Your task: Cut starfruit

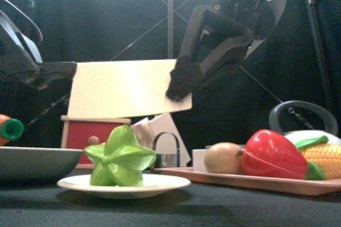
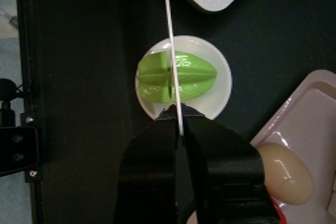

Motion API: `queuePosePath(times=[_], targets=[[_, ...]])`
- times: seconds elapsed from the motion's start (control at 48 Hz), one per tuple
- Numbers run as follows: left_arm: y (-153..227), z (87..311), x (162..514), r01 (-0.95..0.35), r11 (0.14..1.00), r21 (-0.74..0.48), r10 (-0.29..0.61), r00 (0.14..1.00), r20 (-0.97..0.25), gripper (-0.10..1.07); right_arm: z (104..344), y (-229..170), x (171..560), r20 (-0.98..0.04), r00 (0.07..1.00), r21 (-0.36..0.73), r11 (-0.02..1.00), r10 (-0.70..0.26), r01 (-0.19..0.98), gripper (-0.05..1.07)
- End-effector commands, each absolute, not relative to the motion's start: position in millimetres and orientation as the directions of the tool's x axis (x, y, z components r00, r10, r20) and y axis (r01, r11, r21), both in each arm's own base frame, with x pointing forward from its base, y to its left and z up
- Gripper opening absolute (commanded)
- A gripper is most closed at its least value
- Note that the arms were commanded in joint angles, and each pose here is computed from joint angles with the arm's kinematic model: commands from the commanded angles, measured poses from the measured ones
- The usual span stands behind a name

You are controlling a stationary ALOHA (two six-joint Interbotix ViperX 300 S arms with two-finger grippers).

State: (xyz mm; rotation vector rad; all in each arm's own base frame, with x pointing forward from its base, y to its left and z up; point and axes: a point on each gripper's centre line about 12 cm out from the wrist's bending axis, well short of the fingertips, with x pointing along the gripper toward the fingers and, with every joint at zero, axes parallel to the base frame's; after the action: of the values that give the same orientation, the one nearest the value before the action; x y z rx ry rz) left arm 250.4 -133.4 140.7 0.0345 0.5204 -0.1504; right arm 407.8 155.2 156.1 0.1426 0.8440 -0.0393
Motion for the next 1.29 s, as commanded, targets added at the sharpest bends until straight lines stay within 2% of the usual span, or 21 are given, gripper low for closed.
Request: queuePosePath(times=[0.0, 1.271], targets=[[-138.4, 141.4, 248.0, 0.174, 0.985, -0.009, -0.155, 0.853, -0.499, 0.38, 165.0, 161.4, 406.6, -0.735, 0.677, 0.126, 0.989, 0.038, 0.081, 0.3], [-138.2, 137.7, 246.1, 0.178, 0.984, -0.014, -0.16, 0.84, -0.518, 0.38, 145.6, 163.5, 407.9, -0.767, 0.641, 0.129, 0.986, 0.033, 0.104, 0.3]])
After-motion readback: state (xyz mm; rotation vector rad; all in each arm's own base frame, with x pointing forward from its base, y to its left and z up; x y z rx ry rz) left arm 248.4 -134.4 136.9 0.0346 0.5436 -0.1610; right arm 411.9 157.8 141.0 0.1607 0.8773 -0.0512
